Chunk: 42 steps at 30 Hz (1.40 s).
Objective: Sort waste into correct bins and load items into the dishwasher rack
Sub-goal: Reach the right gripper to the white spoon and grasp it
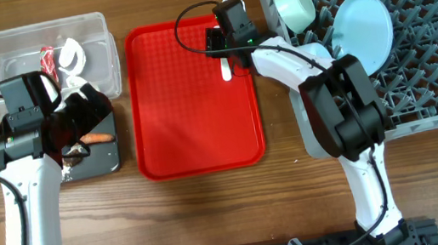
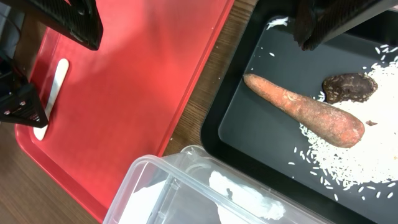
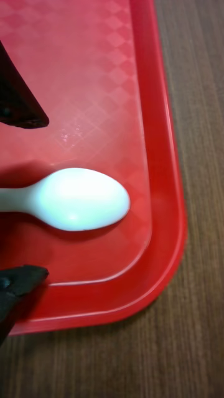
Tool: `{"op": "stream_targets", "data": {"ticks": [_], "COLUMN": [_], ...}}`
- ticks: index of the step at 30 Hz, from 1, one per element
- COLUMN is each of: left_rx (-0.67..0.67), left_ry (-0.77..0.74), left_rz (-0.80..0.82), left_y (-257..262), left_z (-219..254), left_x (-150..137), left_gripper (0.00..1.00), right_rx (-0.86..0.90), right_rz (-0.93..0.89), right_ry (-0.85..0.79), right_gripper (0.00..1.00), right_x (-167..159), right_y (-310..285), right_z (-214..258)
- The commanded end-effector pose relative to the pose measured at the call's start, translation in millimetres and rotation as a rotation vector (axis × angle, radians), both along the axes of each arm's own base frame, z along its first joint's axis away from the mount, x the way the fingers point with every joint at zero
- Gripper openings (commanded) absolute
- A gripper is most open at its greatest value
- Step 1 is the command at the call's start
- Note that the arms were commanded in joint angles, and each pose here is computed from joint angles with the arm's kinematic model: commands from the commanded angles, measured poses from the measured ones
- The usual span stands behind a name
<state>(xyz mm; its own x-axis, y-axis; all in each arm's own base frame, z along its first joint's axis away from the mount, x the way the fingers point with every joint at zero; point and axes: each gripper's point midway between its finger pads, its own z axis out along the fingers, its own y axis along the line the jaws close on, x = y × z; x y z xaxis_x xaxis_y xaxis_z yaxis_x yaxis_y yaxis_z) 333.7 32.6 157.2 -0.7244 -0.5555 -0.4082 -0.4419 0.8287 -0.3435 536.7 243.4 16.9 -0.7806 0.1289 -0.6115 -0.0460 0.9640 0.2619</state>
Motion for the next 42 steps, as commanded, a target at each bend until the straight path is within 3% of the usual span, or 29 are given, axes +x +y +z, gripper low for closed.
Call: {"op": "stream_targets", "data": {"ticks": [1, 13, 18, 42], "left_rx": [-0.001, -0.001, -0.001, -0.001], "left_ry": [-0.010, -0.010, -0.010, -0.010], "left_rz": [-0.025, -0.025, -0.025, -0.025], "left_y": [-2.2, -2.2, -2.2, -2.2], "left_z": [3.2, 3.2, 3.2, 3.2], "left_x": [2.6, 2.6, 2.6, 2.6], "left_gripper": [1.00, 1.00, 1.00, 1.00], "right_rx": [-0.002, 0.078, 0.083, 0.159], "right_rz": [0.000, -0.030, -0.035, 0.073], "right_ry": [0.033, 0.061, 0.070, 0.181], "right_gripper": [0.68, 0.48, 0.29, 0.13], "right_x": [-1.5, -1.1, -2.4, -28.2], "right_y": [-0.2, 8.4, 8.4, 26.7], "right_z": [-26.7, -47.3, -48.3, -36.3]}}
